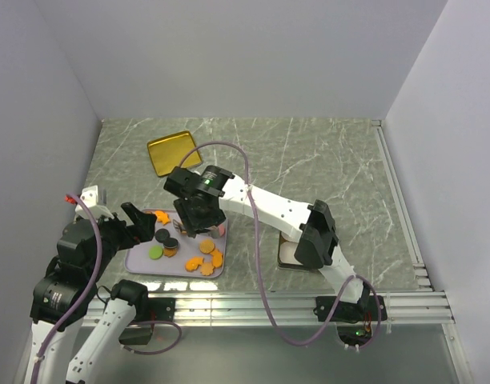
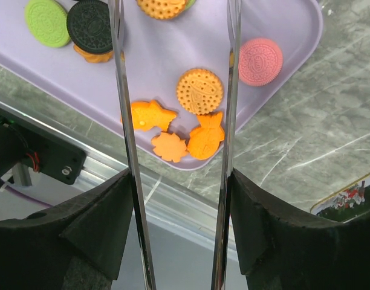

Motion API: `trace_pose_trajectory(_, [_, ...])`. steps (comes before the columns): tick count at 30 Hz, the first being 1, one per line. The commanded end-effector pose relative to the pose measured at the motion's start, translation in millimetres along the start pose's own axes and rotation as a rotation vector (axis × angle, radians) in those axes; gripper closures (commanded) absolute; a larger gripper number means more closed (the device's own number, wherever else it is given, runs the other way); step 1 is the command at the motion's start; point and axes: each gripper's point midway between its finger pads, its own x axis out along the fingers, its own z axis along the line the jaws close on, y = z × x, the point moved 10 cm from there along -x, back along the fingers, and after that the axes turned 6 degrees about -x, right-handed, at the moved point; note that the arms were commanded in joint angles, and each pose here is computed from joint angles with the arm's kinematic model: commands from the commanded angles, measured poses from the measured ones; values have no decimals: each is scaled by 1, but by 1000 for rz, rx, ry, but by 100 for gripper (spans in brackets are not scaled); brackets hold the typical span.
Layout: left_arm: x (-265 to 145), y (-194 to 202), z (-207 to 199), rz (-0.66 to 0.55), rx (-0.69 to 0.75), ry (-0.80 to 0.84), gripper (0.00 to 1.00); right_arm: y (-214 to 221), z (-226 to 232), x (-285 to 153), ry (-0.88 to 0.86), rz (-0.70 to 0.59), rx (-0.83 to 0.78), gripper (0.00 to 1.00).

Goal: Pack the cookies

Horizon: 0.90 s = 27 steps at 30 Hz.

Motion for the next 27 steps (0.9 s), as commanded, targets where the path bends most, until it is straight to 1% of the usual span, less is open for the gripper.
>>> trace_pose_trajectory(1, [-1, -5, -2, -41, 2, 21, 1, -2, 6, -5, 4, -19, -35, 32])
trace_pose_trajectory(10, [-3, -5, -2, -46, 1, 24, 1, -1, 14, 4, 5, 0, -59, 32])
trace_pose_trajectory(14, [-4, -5, -2, -49, 1, 28, 1, -1, 15, 6, 11, 5, -58, 34])
trace_pose_trajectory(15, [-3, -5, -2, -47, 1, 27, 1, -1, 14, 7, 12, 6, -60, 39])
trace_pose_trajectory(18, [-3, -5, -2, -47, 1, 27, 1, 1, 14, 8, 17, 12, -59, 47])
trace_pose_trajectory(24, [-3, -5, -2, -47, 0, 25, 1, 4, 11, 10, 33, 21, -61, 55])
trace_pose_trajectory(27, [-3, -5, -2, -44, 3, 27, 1, 5, 10, 9, 35, 18, -58, 56])
